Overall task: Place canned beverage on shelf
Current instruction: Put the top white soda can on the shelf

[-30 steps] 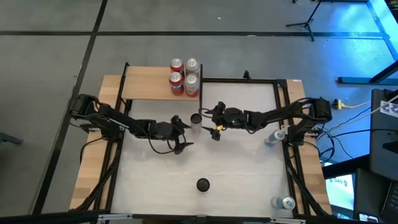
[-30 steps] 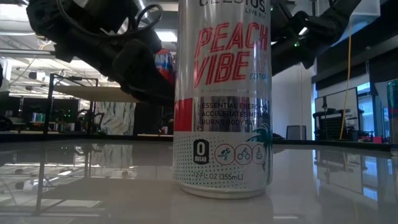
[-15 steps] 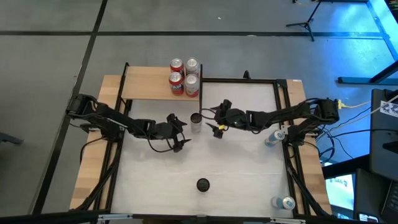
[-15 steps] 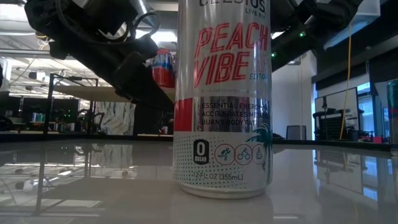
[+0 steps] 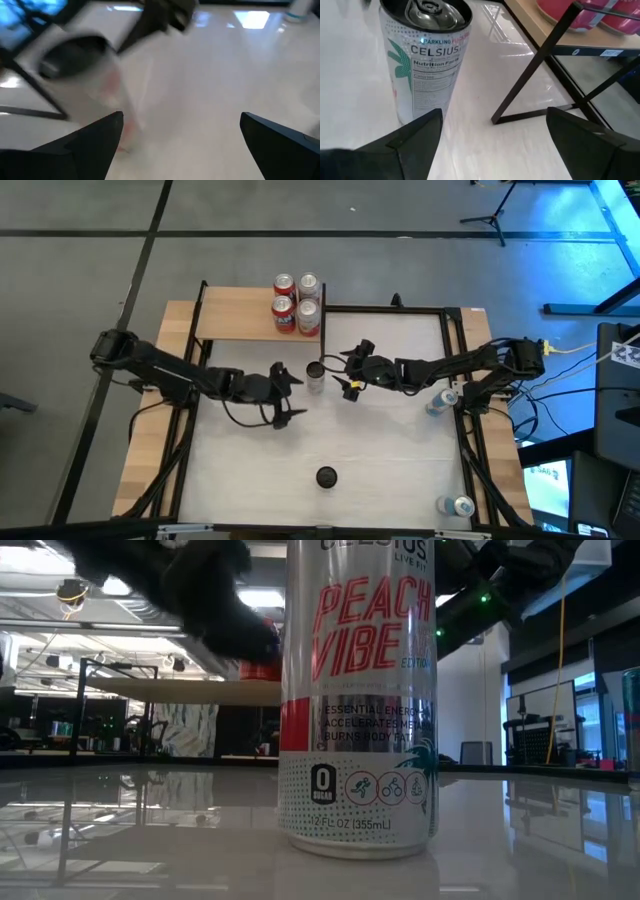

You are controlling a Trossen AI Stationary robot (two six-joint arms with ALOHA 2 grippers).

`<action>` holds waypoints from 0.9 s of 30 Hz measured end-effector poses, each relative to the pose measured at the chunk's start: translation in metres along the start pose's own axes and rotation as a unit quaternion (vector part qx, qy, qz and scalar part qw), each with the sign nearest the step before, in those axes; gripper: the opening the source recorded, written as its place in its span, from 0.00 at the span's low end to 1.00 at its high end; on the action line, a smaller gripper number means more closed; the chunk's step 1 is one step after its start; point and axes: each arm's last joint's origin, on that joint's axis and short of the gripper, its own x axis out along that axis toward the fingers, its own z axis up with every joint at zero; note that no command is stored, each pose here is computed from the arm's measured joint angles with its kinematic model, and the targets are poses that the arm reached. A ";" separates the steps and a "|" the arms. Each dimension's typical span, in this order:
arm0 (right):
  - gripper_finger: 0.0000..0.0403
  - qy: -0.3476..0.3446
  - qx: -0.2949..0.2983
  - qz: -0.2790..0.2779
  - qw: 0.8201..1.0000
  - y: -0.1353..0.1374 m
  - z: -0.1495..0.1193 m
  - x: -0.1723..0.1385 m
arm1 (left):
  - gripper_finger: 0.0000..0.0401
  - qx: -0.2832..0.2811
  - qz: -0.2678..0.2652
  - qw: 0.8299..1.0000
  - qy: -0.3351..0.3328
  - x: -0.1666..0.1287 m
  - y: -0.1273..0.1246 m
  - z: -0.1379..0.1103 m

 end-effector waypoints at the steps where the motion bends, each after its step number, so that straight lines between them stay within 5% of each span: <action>1: 0.88 0.001 0.000 0.000 1.000 0.000 0.000 0.000 | 0.98 0.005 0.009 1.000 -0.004 -0.004 0.001 0.008; 9: 0.88 0.008 -0.003 0.001 1.000 0.000 -0.002 0.000 | 0.98 0.051 0.029 0.998 -0.016 -0.016 0.017 0.077; 13: 0.88 0.014 -0.005 0.002 1.000 0.000 -0.003 0.000 | 0.98 0.054 0.026 0.998 0.018 -0.003 0.037 0.090; 27: 0.88 0.025 -0.010 0.003 1.000 0.001 -0.005 0.000 | 0.98 0.042 -0.020 0.994 0.102 0.039 0.072 0.073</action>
